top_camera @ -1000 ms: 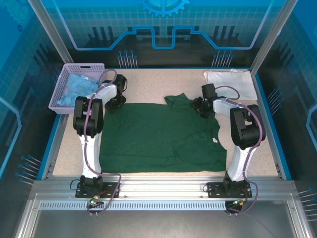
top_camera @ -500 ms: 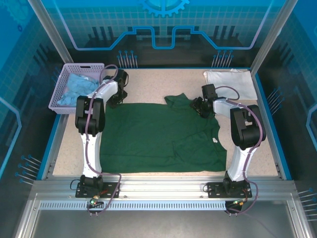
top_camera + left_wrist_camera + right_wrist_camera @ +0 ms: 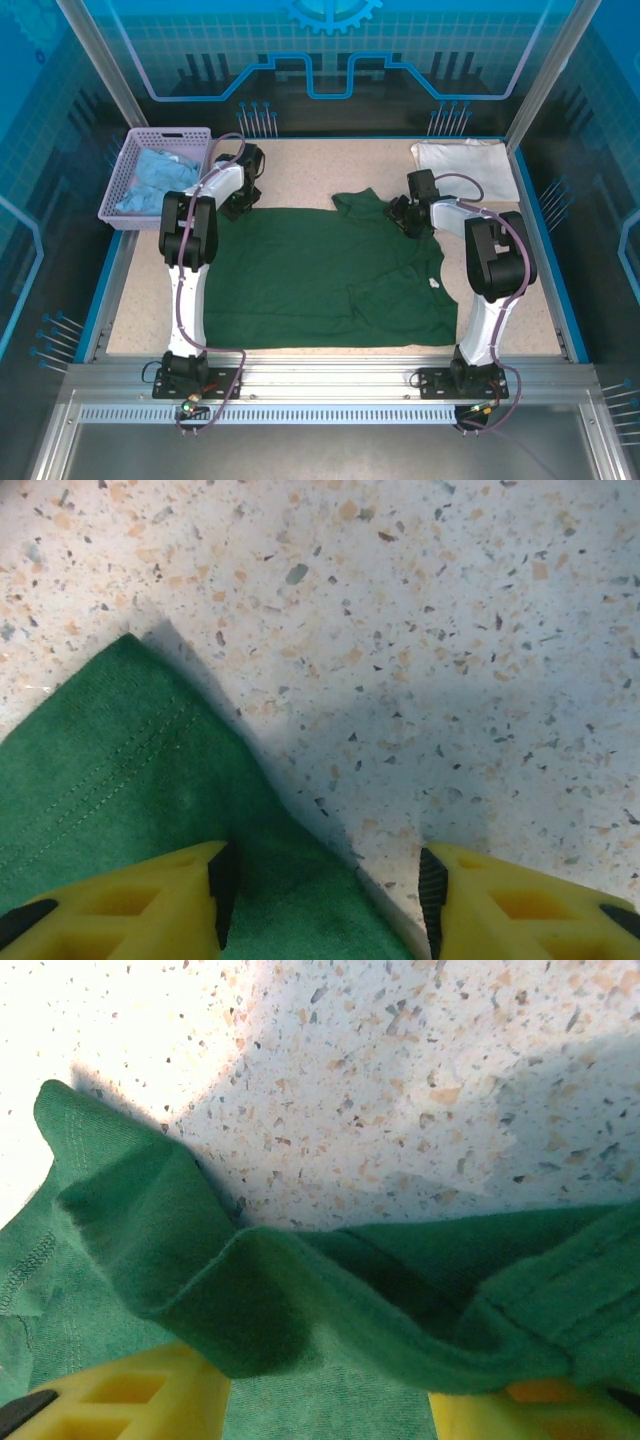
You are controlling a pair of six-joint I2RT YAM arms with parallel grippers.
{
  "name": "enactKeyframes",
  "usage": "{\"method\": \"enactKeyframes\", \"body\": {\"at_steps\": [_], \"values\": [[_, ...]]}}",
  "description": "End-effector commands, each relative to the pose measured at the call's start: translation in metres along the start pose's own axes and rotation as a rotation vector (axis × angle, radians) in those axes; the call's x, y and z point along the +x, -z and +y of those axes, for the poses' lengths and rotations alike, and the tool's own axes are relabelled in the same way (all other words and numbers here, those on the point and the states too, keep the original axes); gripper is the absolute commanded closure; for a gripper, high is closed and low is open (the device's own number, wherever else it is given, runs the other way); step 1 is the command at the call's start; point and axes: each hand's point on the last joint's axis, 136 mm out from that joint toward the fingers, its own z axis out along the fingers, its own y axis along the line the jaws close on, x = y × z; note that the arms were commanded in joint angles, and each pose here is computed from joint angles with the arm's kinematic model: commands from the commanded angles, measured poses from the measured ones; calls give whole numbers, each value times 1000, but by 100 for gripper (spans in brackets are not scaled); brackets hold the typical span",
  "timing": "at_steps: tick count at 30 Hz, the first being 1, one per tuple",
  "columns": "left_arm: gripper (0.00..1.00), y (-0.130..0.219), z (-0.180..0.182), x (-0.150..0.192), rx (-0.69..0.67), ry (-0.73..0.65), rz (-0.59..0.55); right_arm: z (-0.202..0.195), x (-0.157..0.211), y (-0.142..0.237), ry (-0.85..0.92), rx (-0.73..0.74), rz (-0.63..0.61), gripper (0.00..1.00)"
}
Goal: Fold and stack the t-shirts
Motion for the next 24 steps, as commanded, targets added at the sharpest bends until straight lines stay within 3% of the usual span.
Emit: {"method": "enactKeyframes", "body": {"at_steps": [1, 5, 10, 16, 24], "values": [[54, -5, 6, 3, -33, -35, 10, 5, -9, 12, -4, -24, -23, 46], [63, -4, 1, 0, -18, -67, 4, 11, -11, 16, 23, -28, -34, 46], [67, 3, -4, -6, 6, -103, -18, 30, -10, 23, 92, -40, -16, 45], [78, 13, -10, -10, 59, -162, -71, 44, -15, 43, 180, 43, -23, 43], [87, 18, -21, -7, 122, -208, -114, 69, -7, 36, 318, 146, 50, 37]]}}
